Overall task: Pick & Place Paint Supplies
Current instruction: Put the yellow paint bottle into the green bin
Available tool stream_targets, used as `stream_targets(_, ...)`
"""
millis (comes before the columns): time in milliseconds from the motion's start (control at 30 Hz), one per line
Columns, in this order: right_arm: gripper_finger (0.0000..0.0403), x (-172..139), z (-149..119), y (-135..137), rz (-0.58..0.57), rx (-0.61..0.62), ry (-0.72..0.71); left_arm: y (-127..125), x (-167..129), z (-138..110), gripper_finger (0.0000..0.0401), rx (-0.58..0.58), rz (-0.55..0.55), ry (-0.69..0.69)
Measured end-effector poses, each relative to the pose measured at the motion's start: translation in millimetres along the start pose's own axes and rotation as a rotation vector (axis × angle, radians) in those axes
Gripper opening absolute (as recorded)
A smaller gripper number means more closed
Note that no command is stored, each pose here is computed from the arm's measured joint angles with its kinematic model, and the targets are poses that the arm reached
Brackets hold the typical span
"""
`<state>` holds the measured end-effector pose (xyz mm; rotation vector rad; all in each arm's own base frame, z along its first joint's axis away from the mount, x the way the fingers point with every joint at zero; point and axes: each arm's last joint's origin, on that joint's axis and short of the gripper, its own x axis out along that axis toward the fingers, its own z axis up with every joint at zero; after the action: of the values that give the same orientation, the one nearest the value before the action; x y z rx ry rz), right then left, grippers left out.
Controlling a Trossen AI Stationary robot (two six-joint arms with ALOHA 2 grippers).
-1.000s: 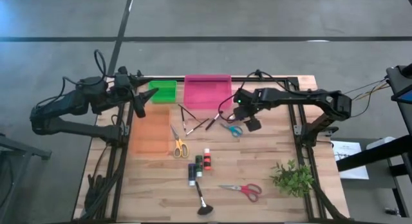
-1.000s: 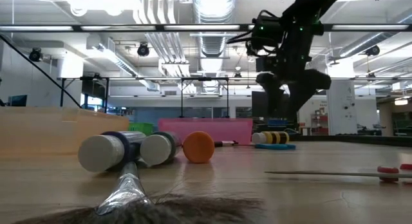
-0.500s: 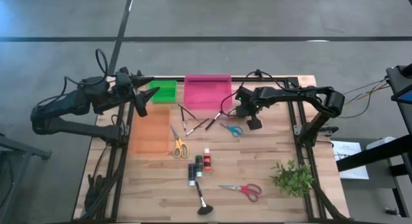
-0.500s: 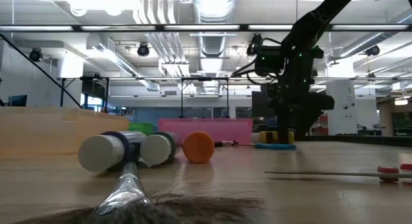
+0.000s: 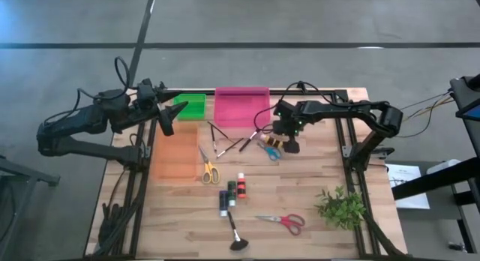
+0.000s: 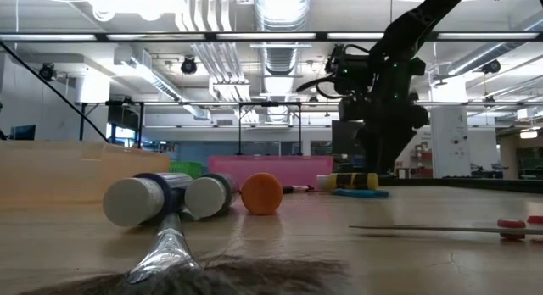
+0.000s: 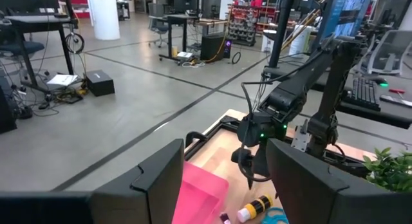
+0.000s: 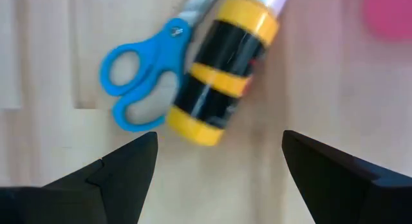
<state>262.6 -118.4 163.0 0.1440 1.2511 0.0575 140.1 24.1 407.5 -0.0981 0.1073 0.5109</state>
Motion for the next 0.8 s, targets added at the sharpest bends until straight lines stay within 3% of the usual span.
stream_targets(233,0.0327,-8,6,16,0.066,0.16,-0.045,0,0,0,0.0232,-0.005,-0.007,0.002)
stream_targets(433,0.0327,-4,18,27,-0.091,0.172,-0.111,0,0,0,0.0231,-0.004,-0.017,0.003)
stream_targets(633,0.0327,20,18,16,-0.23,0.206,-0.076,-1,0,0,0.0231,-0.003,-0.027,0.005)
stream_targets(800,0.0327,36,13,-3,-0.207,0.266,-0.048,-1,0,0,0.0231,-0.003,-0.046,0.008)
